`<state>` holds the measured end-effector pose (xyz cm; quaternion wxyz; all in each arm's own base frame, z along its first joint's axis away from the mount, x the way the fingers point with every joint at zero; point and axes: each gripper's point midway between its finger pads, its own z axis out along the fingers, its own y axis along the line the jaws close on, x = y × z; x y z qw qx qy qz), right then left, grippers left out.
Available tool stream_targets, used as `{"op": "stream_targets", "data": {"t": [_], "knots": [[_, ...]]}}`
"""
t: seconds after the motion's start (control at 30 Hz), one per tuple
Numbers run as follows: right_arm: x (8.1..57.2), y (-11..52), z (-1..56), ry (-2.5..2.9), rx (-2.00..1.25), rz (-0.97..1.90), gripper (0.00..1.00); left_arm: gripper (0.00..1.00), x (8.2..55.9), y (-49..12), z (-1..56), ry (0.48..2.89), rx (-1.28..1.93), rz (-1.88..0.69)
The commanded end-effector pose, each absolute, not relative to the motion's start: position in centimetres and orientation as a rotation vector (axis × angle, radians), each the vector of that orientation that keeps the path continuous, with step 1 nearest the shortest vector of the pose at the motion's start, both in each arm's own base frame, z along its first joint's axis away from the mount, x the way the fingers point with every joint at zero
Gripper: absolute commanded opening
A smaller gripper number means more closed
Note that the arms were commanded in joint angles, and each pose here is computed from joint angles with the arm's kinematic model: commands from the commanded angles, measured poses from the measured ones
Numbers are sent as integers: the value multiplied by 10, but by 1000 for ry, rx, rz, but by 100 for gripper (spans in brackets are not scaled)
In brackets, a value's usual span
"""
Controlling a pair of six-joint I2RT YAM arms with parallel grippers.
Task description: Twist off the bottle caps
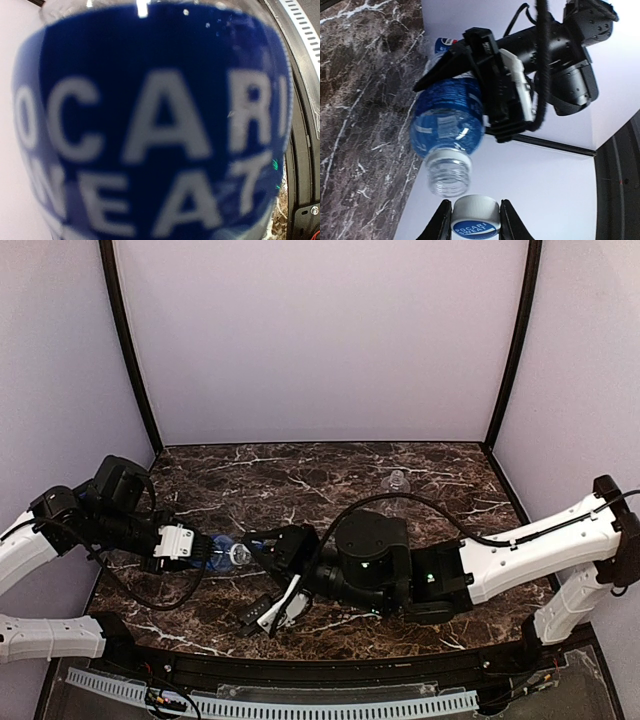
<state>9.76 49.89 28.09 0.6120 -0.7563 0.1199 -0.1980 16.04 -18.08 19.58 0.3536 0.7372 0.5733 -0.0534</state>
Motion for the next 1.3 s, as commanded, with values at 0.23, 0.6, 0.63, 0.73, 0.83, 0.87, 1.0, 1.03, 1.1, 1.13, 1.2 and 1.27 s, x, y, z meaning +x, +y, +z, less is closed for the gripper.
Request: {"op": "stream_targets", "data": {"t": [0.23, 0.6, 0.63, 0.73, 0.83, 0.87, 1.0, 1.03, 1.1, 1.13, 1.2, 1.27], "knots": [[126, 477, 371, 697, -1449, -225, 0, 35, 164, -175, 191, 1544, 1858, -114], [244, 388, 270, 2113, -1025, 483, 0, 35, 237, -169, 252, 1587, 1350, 115], [243, 386, 252, 2195, -1019, 496, 0, 36, 242, -167, 257, 1596, 1306, 123], [240, 380, 191, 2438, -1025, 472, 0, 36, 255, -162, 276, 1579, 1195, 166], [230, 383, 143, 2617, -1088, 457, 0, 36, 257, -161, 280, 1587, 1176, 156], [229, 384, 130, 2659, -1105, 440, 0, 37, 256, -162, 279, 1588, 1179, 146], [231, 378, 81, 2791, -1147, 274, 0, 38, 253, -161, 275, 1604, 1184, 121], [230, 378, 72, 2813, -1161, 256, 0, 38, 252, -160, 273, 1609, 1187, 120], [229, 381, 59, 2841, -1179, 253, 0, 38, 251, -160, 272, 1611, 1191, 119], [229, 382, 55, 2847, -1182, 253, 0, 38, 250, -159, 271, 1612, 1194, 119], [230, 384, 47, 2853, -1179, 240, 0, 38, 250, -160, 271, 1611, 1198, 114], [232, 386, 41, 2852, -1180, 210, 0, 38, 249, -161, 270, 1610, 1201, 106]]}}
